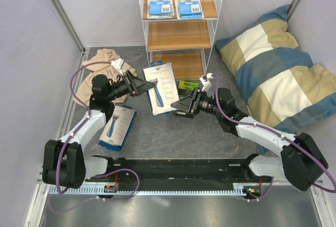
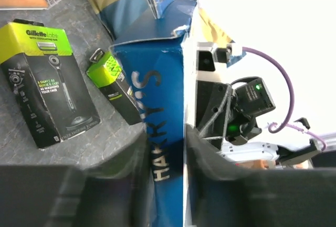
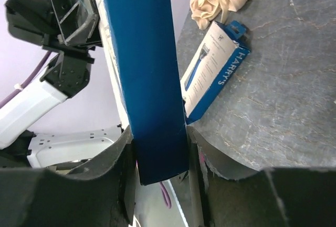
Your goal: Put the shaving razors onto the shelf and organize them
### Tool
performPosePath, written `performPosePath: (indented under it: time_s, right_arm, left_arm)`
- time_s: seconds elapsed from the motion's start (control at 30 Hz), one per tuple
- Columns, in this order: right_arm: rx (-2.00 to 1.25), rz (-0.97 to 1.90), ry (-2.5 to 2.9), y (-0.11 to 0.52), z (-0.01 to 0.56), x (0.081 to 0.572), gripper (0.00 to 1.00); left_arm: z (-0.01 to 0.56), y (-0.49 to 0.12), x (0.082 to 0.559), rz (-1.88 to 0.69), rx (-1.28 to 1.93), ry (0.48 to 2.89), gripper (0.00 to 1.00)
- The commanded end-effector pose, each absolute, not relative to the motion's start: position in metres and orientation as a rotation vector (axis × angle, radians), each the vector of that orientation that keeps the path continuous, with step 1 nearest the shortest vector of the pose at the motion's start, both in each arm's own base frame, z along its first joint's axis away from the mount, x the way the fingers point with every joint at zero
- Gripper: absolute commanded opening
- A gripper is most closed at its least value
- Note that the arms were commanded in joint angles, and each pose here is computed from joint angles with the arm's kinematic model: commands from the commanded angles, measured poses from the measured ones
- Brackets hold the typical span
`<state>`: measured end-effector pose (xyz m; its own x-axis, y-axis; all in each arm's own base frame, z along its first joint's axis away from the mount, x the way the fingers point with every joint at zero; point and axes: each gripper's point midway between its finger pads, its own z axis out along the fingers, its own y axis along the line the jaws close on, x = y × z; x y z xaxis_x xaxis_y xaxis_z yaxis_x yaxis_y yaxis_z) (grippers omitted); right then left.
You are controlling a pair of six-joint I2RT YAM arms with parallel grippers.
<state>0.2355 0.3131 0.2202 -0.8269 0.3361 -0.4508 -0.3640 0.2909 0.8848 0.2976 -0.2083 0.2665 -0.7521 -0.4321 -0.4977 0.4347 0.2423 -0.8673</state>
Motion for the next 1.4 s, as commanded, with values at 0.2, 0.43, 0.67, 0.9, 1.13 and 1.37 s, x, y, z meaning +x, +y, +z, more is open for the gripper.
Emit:
performPosePath:
  time_s: [0.2, 0.43, 0.67, 0.9, 1.13, 1.37]
  right_arm:
    - [-0.068, 1.612, 1.877, 0.315, 0.251, 0.237, 0.20]
    - [-0.060, 1.598, 1.870, 0.313, 0.258, 0.247, 0.18]
    - [-0.038, 1.572, 1.856, 0.304, 0.265, 0.263, 0.17]
    - [-0.023, 1.544, 1.843, 0.297, 0.275, 0.285, 0.17]
    - [-0.023, 1.520, 1.830, 0.299, 0.287, 0.307, 0.17]
    - [-0.017, 1.480, 1.802, 0.292, 0.304, 0.338, 0.17]
  left_arm:
    - [0.279, -0.207, 0.307, -1.506, 0.054, 1.823, 0.86]
    - [0.279, -0.177, 0.322, -1.125, 0.038, 1.923, 0.93]
    - [0.284, -0.140, 0.326, -0.810, -0.029, 1.980, 0.93]
    - [0.284, -0.095, 0.325, -0.513, -0.118, 1.976, 0.93]
    - [0.287, -0.086, 0.323, -0.445, -0.101, 1.974, 0.93]
    - [0.277, -0.092, 0.326, -0.473, -0.089, 2.007, 0.92]
